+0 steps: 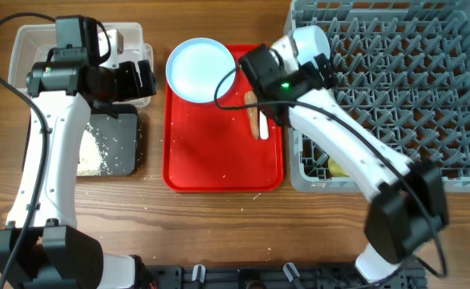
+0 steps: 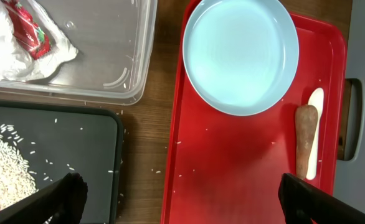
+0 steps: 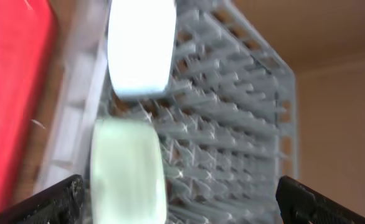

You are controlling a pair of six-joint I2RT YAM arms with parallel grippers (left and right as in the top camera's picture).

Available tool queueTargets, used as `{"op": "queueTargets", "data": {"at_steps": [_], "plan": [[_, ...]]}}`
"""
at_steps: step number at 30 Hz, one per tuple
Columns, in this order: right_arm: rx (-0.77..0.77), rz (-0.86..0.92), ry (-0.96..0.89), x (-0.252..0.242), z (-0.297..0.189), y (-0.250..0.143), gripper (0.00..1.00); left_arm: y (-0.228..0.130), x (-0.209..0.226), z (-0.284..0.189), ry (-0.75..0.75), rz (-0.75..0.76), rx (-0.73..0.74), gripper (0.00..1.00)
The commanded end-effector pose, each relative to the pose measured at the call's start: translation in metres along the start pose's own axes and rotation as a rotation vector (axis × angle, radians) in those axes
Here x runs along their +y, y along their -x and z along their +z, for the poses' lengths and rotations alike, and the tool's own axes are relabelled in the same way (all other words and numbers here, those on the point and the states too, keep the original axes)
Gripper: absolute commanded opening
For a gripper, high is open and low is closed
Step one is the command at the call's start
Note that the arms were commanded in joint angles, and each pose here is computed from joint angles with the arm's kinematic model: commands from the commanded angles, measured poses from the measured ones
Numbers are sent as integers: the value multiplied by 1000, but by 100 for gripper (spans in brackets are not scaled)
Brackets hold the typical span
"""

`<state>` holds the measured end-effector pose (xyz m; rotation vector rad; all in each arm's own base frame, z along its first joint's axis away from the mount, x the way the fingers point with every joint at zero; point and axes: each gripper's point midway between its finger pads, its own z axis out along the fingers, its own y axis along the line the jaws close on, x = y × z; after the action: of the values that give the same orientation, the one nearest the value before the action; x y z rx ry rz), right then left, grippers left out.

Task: Sort waste into correct bins and load items into the dishwasher rack
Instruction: 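Grasp the edge of the white plate with the right gripper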

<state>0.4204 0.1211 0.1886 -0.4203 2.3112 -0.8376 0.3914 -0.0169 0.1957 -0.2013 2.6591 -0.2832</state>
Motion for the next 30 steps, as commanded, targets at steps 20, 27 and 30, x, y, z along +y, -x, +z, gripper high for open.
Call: {"op": "queueTargets", "data": {"at_steps": [20,27,30], "plan": [[-376,383,955,98,-102,113,88,6,0,-6,1,4,-24,100],[-183,571,910,150,-39,104,87,6,0,-6,1,4,-24,100],[-116,551,913,181,-14,90,82,6,0,-6,1,4,-24,100]]}}
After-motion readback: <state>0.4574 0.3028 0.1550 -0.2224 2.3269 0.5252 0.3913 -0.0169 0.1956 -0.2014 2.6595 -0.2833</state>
